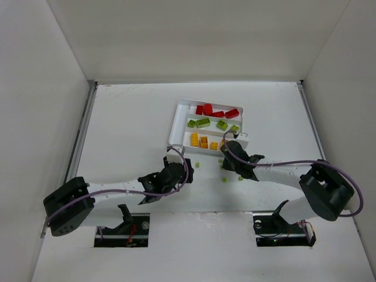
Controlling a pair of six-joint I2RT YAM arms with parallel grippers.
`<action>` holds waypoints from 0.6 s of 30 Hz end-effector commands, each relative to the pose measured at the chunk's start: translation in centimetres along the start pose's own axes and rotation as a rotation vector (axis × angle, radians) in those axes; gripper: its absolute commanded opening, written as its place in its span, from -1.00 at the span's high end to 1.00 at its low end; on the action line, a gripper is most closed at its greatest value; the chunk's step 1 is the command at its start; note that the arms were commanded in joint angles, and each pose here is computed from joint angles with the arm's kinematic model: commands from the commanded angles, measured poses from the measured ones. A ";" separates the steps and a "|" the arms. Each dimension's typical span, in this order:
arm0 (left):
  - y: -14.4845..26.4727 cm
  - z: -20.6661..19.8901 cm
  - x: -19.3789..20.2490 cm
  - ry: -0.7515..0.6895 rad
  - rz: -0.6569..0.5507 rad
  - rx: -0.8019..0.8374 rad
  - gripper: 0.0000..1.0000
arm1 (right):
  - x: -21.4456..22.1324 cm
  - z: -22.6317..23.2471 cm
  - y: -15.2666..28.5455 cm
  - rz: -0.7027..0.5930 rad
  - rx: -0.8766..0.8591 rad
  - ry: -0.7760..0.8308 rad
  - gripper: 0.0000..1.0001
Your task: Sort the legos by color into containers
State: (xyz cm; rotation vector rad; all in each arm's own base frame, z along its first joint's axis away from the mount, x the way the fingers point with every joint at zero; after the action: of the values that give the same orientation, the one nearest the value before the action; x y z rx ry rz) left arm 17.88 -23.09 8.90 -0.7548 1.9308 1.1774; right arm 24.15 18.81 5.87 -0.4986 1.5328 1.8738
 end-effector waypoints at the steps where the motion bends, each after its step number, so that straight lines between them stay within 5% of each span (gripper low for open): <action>1: -0.7 -1.8 -0.7 -0.012 -0.021 0.043 -0.08 | -1.2 0.9 0.4 -0.031 -0.001 -0.007 0.70; 7: -1.0 -1.6 -1.0 0.005 -0.060 0.031 -0.08 | -5.1 3.9 2.6 -0.118 -0.116 -0.021 0.70; 18: 3.1 5.3 -2.2 0.240 -0.234 -0.062 -0.08 | -11.4 18.7 -0.1 -0.136 -0.450 -0.016 0.68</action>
State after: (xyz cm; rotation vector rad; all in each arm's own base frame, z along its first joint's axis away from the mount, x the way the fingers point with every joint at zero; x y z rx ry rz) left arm 17.90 -18.92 10.55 -1.0221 1.9391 1.0379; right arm 32.70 30.70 16.03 -0.6924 1.1509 2.0482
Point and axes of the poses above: each gripper's point midway between its finger pads, its own y axis back along the fingers, its own z axis along the line the jaws close on, x = y × z, the point moved 4 cm from there along y, back along the fingers
